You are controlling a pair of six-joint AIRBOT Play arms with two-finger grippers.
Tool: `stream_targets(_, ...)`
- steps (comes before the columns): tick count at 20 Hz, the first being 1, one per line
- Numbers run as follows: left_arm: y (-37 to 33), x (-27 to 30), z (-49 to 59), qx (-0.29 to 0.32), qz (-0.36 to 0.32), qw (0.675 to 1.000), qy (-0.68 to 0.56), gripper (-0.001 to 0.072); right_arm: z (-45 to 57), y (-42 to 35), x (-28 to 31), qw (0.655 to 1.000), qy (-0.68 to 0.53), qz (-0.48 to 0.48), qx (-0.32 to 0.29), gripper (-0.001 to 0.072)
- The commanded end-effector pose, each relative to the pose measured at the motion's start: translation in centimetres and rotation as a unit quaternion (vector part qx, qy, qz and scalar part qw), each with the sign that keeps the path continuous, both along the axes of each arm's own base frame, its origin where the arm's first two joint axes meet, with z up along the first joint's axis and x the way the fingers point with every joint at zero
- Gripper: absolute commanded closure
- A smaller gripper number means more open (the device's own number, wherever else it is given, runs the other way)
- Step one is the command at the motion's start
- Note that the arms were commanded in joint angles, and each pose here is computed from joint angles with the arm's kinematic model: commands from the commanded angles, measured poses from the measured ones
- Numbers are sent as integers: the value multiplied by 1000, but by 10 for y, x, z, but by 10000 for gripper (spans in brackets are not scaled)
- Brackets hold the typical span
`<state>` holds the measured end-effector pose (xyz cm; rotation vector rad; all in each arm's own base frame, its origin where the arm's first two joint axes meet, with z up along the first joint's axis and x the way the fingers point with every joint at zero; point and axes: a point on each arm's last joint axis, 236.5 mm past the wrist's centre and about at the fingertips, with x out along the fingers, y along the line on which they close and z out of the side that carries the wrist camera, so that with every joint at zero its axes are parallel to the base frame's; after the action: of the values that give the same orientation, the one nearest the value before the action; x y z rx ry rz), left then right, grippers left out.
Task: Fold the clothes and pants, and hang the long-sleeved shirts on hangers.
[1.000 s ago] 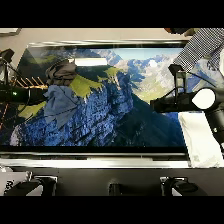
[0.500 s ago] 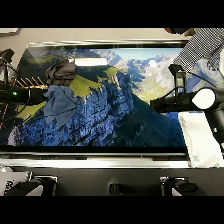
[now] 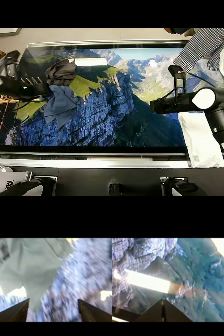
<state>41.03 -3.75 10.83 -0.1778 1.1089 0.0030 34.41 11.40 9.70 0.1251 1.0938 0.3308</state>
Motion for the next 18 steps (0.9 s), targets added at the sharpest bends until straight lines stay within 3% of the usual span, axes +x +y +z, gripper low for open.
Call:
stream_targets(1, 32, 56, -64, 75, 14, 997, 5, 23, -1, 0, -3, 1000, 7, 3, -1, 675)
stream_targets(4, 40, 67, -127, 92, 15, 994, 58, 27, -2, 0, -4, 1000, 9, 3, -2, 675)
stream_targets(10, 58, 64, -186, 71, 88, 987, 113, 37, -2, 0, -5, 1000, 10, 3, -2, 674)
stream_targets(11, 58, 63, -188, 63, 96, 986, 117, 102, -2, 0, -5, 1000, 10, 3, -2, 674)
stream_targets(13, 45, 58, -185, 37, 86, 987, 132, 686, -2, 0, -4, 1000, 12, -1, 0, 674)
stream_targets(16, -11, 58, -152, -28, 8, 991, 133, 694, -3, -1, -6, 1000, 15, 0, -3, 673)
stream_targets(18, -66, 50, -117, -70, -57, 989, 117, 694, -3, -3, -7, 1000, 15, -2, -6, 625)
